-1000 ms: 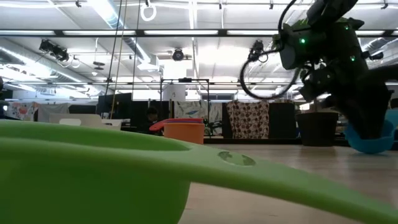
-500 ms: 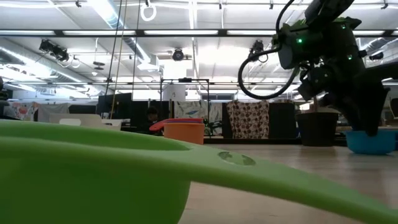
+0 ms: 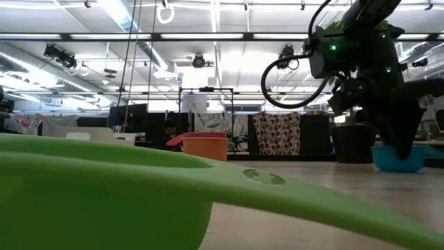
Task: Nest measuring cups in basket
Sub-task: Stack the light blue measuring cup on top of the red measuring cup
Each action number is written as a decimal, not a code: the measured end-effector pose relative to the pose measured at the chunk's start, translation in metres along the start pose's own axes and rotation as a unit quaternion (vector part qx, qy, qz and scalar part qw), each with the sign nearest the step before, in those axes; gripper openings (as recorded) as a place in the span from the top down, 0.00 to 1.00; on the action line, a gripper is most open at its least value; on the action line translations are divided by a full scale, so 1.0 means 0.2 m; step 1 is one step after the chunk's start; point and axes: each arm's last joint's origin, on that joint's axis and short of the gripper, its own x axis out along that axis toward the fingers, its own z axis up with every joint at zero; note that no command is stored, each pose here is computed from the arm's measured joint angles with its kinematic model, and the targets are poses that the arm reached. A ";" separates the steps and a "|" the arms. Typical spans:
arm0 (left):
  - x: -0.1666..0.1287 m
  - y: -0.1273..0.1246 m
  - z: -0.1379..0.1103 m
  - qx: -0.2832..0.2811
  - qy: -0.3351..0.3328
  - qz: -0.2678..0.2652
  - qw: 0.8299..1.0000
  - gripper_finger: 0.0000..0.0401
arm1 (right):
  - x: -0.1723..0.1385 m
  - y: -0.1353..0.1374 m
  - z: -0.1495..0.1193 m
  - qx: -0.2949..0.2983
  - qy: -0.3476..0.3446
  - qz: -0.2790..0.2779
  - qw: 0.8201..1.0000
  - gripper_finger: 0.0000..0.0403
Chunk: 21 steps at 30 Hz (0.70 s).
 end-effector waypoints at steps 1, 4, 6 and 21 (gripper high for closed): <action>0.00 0.00 0.00 0.000 0.000 0.000 1.000 0.80 | 0.01 0.00 0.00 -0.003 -0.003 -0.001 1.000 0.91; 0.00 0.00 0.00 0.000 0.000 0.000 1.000 0.80 | 0.01 0.00 -0.01 -0.034 -0.005 -0.009 0.999 0.96; 0.00 0.00 0.00 0.000 0.000 0.000 1.000 0.80 | 0.01 0.00 0.00 -0.074 -0.005 -0.014 0.997 0.96; 0.00 -0.01 0.02 0.004 -0.025 -0.013 1.000 0.80 | -0.24 0.11 0.18 -0.457 -0.110 -0.038 0.882 0.97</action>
